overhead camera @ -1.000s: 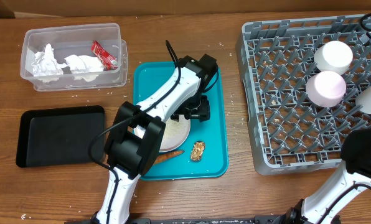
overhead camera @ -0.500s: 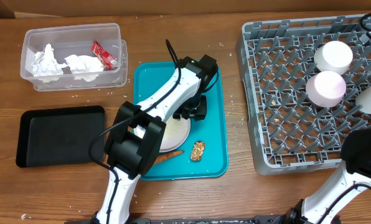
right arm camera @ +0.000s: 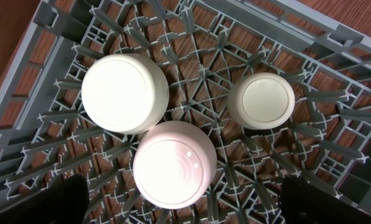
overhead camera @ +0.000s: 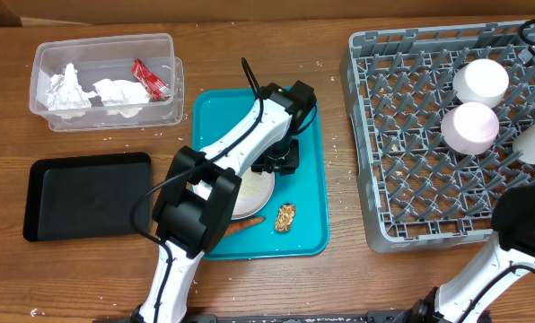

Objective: Sort waste into correct bins and load items into the dishwasher
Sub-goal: 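Reach the left gripper to the rice plate rim and grasp it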

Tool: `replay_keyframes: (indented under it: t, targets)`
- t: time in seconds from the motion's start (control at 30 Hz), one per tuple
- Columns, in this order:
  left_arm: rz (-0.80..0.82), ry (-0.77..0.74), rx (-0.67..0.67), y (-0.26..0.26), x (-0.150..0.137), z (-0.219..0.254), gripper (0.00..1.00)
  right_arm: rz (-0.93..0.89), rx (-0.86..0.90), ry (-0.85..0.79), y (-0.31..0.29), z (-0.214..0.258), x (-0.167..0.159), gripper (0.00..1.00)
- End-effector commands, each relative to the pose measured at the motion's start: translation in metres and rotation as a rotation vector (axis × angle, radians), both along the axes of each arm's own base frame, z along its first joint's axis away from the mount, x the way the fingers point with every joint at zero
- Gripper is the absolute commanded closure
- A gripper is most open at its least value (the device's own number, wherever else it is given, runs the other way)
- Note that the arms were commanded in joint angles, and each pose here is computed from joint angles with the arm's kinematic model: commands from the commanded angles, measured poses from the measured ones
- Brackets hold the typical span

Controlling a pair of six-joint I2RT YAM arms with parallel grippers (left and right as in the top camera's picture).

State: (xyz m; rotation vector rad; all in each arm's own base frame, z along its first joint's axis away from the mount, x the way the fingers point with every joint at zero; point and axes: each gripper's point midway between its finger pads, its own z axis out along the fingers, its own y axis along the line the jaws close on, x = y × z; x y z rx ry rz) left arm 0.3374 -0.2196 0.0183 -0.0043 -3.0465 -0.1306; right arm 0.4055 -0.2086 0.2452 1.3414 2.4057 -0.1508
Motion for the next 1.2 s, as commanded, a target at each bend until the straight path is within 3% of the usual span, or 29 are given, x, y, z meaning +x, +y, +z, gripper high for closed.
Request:
replay_keyframes:
  t: [0.0, 0.57, 0.7, 1.17]
  targets:
    - [-0.015, 0.026, 0.035, 0.001, -0.006, -0.014, 0.55, -0.006, -0.007, -0.024, 0.000, 0.007, 0.001, 0.00]
    - [-0.020, 0.054, 0.090, 0.012, -0.012, -0.010, 0.81, -0.005, -0.007, -0.024, 0.000, 0.007, 0.001, 0.00]
    - [-0.020, 0.055, 0.093, 0.012, -0.012, -0.007, 0.91, -0.005, -0.007, -0.024, 0.000, 0.007, 0.001, 0.00]
    - [-0.006, 0.008, 0.156, 0.019, 0.000, 0.023, 0.96, -0.006, -0.007, -0.024, 0.000, 0.007, 0.001, 0.00]
